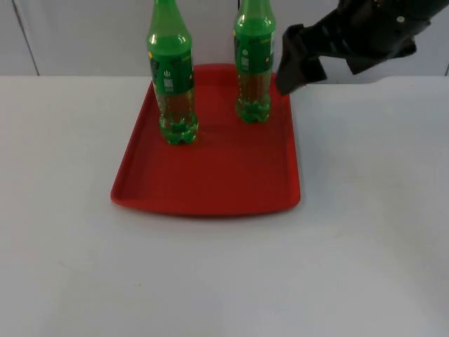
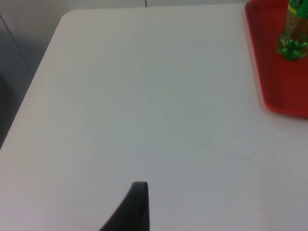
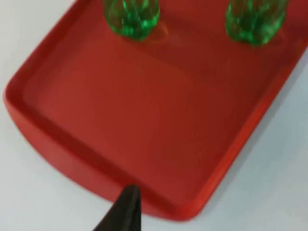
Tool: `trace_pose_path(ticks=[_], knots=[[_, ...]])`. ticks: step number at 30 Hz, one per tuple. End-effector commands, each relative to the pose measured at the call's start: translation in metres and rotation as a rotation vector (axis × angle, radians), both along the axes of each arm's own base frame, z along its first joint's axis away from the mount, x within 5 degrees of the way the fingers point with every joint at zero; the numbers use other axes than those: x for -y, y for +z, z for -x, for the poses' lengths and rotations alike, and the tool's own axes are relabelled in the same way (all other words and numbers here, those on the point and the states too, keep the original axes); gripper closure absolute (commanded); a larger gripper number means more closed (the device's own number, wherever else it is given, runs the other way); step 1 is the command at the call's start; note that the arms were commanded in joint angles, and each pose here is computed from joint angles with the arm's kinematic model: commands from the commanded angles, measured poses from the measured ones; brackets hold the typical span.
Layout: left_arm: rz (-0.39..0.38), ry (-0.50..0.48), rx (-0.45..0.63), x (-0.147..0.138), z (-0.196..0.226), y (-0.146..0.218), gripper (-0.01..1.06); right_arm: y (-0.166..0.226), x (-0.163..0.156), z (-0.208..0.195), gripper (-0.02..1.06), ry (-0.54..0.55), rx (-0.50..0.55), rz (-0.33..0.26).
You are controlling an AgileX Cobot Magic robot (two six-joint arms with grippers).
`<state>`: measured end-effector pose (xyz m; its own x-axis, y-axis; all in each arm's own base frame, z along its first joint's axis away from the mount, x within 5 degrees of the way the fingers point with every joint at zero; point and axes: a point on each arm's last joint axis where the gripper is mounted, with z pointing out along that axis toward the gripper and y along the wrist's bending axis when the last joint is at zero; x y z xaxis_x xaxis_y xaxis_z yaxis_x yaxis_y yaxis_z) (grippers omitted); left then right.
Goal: Place the bottle upright on the tray.
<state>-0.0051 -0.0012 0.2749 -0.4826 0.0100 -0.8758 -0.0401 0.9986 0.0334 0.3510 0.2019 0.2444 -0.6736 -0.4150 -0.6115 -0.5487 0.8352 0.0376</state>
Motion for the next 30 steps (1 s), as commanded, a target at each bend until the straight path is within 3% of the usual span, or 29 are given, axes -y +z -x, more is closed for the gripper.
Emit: trace_pose_path(ticks=[1, 18, 30], knots=[[-0.002, 0.003, 0.010, 0.000, 0.000, 0.000, 0.00, 0.007, 0.004, 0.011, -0.01, 0.002, -0.007, 0.011], [-0.002, 0.003, 0.010, 0.000, 0.000, 0.000, 0.00, 0.039, 0.057, 0.102, -0.01, -0.001, 0.094, -0.027], [-0.002, 0.003, 0.010, 0.000, 0.000, 0.000, 0.00, 0.072, 0.078, 0.141, -0.01, 0.004, 0.168, -0.073]])
